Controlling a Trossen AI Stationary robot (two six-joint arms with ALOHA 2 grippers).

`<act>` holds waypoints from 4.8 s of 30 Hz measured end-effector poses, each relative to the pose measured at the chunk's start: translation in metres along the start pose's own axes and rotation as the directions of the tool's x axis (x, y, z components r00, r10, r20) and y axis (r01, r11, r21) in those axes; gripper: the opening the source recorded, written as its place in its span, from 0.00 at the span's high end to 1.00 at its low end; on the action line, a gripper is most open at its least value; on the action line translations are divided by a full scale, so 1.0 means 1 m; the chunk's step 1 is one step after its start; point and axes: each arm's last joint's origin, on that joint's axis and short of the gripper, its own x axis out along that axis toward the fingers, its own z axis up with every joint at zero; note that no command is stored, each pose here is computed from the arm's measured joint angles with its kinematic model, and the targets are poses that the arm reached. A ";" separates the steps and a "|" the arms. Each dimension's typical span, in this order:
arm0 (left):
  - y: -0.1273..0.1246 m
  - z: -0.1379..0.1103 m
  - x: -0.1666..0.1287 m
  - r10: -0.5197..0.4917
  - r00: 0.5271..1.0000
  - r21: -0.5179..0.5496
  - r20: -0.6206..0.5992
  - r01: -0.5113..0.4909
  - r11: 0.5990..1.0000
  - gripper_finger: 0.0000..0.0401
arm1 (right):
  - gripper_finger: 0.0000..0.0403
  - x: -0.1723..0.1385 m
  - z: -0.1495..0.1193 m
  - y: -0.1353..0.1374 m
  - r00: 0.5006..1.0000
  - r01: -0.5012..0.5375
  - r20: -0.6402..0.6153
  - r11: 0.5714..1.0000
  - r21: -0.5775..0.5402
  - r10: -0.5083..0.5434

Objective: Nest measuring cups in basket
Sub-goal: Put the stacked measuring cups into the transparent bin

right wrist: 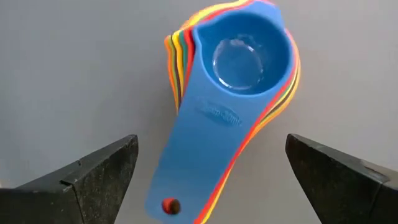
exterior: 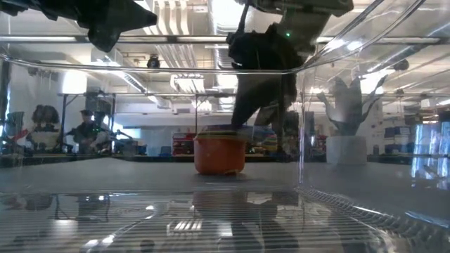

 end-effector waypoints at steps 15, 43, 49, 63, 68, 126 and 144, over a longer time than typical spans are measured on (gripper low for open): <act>0.002 0.000 0.001 0.010 1.000 0.005 -0.004 -0.010 1.000 1.00 | 0.01 0.039 -0.004 -0.004 0.998 0.020 -0.053 1.000 -0.010 -0.021; 0.002 -0.001 0.001 0.011 1.000 0.009 -0.008 -0.011 1.000 1.00 | 0.54 0.038 -0.001 -0.002 0.990 -0.096 -0.108 0.995 -0.004 0.095; 0.002 -0.001 0.001 0.011 1.000 0.009 -0.008 -0.011 1.000 1.00 | 0.64 0.038 -0.001 -0.002 0.990 -0.096 -0.108 0.995 -0.004 0.095; 0.013 0.001 0.008 0.071 0.997 0.054 -0.005 -0.071 0.996 1.00 | 0.68 0.038 -0.002 -0.002 0.990 -0.095 -0.107 0.995 -0.034 0.091; 0.017 0.002 0.011 0.095 0.995 0.035 0.000 -0.095 0.995 1.00 | 0.68 0.038 -0.002 -0.002 0.990 -0.094 -0.108 0.995 -0.032 0.091; 0.042 0.008 0.025 0.052 0.999 -0.019 0.015 -0.052 0.998 1.00 | 0.63 0.031 -0.001 -0.001 0.994 0.018 -0.104 0.991 -0.132 -0.032; 0.042 0.008 0.025 0.054 0.999 -0.017 0.009 -0.053 0.998 1.00 | 0.66 0.029 -0.003 -0.001 0.990 0.031 -0.130 0.987 -0.159 -0.052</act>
